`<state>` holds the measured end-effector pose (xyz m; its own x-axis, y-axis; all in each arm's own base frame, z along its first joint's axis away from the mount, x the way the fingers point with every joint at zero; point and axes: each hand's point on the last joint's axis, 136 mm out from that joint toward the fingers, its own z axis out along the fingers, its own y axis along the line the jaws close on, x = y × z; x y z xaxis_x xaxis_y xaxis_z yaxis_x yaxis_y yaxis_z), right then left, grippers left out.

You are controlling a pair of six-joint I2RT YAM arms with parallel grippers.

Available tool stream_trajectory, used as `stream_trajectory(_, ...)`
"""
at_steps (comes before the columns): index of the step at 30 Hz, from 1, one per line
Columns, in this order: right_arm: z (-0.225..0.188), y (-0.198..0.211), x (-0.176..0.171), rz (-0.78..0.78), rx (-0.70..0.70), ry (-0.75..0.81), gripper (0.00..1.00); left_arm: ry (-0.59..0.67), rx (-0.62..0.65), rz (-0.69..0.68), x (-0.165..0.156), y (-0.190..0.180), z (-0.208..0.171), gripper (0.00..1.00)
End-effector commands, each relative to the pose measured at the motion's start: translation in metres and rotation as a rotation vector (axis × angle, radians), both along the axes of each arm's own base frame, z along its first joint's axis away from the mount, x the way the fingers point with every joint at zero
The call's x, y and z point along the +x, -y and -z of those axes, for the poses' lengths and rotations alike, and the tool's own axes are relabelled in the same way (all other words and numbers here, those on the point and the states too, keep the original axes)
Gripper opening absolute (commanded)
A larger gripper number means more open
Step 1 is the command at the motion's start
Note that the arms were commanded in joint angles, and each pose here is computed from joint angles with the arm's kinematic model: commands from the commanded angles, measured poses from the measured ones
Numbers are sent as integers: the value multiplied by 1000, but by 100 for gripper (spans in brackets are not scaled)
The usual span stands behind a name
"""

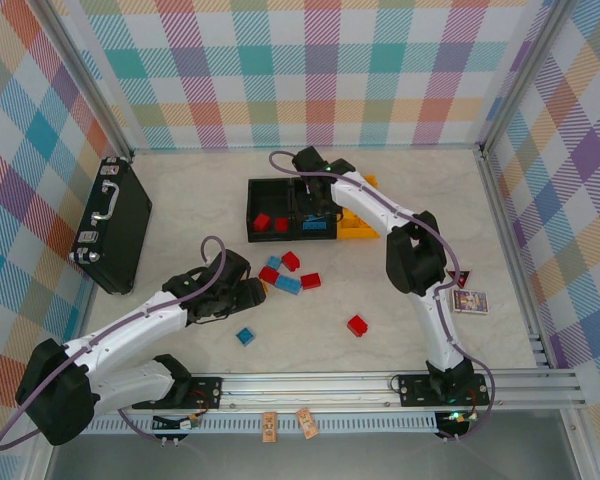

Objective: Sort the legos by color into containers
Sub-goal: Place the lego in the container, then pick up the lego from the center of the table.

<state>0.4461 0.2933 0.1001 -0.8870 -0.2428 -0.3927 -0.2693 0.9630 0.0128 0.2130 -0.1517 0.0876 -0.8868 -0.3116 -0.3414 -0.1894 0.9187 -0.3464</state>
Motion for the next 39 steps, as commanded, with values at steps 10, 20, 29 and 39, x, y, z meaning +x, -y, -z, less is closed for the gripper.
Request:
stream_trajectory(10,-30,-8,0,-28,50,39,73,28,-18,-8,7,2,-14,72)
stream_trajectory(20,-80,-7,-29,-46,155,113,72,53,38,-57,9,-13,-24,72)
stream_trajectory(29,-93,5,-83,-58,269,97,70,20,106,-76,23,-20,-23,69)
stream_trajectory(39,-81,16,-148,-94,360,46,69,-21,185,-103,52,-31,-4,64)
